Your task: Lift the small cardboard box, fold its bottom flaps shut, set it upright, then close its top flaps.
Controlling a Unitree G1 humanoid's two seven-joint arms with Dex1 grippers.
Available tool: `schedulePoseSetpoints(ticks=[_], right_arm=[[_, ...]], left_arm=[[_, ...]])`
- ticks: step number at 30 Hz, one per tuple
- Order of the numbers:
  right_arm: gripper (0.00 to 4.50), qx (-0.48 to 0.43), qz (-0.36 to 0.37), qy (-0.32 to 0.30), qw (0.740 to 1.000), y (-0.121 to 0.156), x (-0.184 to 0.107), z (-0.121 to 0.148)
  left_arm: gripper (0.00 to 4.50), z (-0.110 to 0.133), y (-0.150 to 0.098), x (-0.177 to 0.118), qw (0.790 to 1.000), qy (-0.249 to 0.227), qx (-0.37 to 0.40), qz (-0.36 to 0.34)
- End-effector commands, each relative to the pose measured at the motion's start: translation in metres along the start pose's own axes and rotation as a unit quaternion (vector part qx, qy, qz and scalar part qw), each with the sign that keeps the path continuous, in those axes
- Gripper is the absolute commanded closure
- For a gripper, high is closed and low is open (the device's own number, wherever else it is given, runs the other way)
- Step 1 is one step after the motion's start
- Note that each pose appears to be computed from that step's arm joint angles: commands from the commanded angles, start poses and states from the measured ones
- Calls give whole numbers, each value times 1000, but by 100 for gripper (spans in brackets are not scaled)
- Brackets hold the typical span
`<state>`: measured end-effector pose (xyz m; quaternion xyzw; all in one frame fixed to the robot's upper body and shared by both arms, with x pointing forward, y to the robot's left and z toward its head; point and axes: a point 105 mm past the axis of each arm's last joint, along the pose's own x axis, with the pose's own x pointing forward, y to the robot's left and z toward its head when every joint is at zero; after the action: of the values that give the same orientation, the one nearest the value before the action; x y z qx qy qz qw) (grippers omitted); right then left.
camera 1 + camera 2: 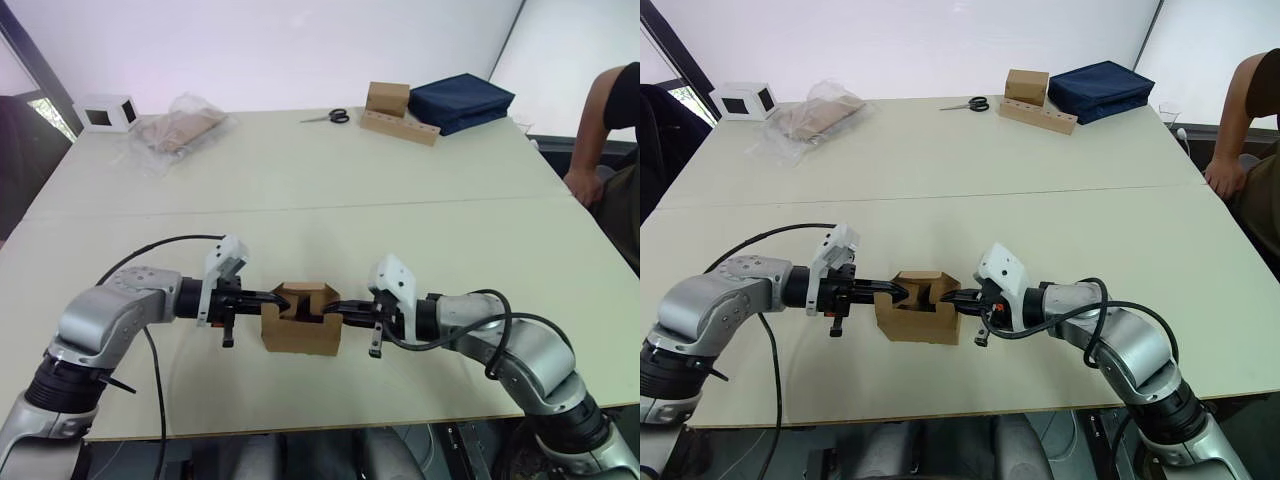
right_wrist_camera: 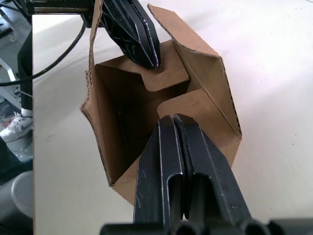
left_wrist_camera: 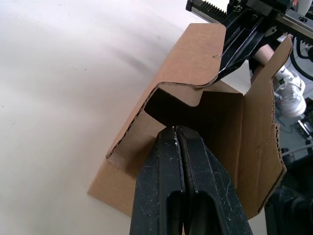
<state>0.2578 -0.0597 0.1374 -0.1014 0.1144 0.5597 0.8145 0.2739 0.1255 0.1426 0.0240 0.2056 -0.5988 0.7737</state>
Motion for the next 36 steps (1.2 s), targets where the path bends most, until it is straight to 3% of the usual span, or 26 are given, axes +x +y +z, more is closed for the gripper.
schedulePoseSetpoints(ticks=[1, 18, 26, 31, 36], right_arm=[[450, 3, -4, -5, 1000, -2, 1, 1], [450, -14, 1, 17, 1000, -3, 1, -6], [450, -42, -11, 62, 997, -12, 0, -14], [450, -48, -9, 52, 997, -11, 0, -5], [450, -40, 4, -14, 999, -7, -12, 28]], left_arm=[[447, -1, 2, -2, 1000, 3, 3, 16], [447, -8, -7, -3, 1000, 14, -10, 9], [447, -6, -1, -5, 1000, 12, -6, 21], [447, -4, -3, -6, 1000, 15, 3, 22], [447, 16, -1, -23, 999, -8, 22, 33]])
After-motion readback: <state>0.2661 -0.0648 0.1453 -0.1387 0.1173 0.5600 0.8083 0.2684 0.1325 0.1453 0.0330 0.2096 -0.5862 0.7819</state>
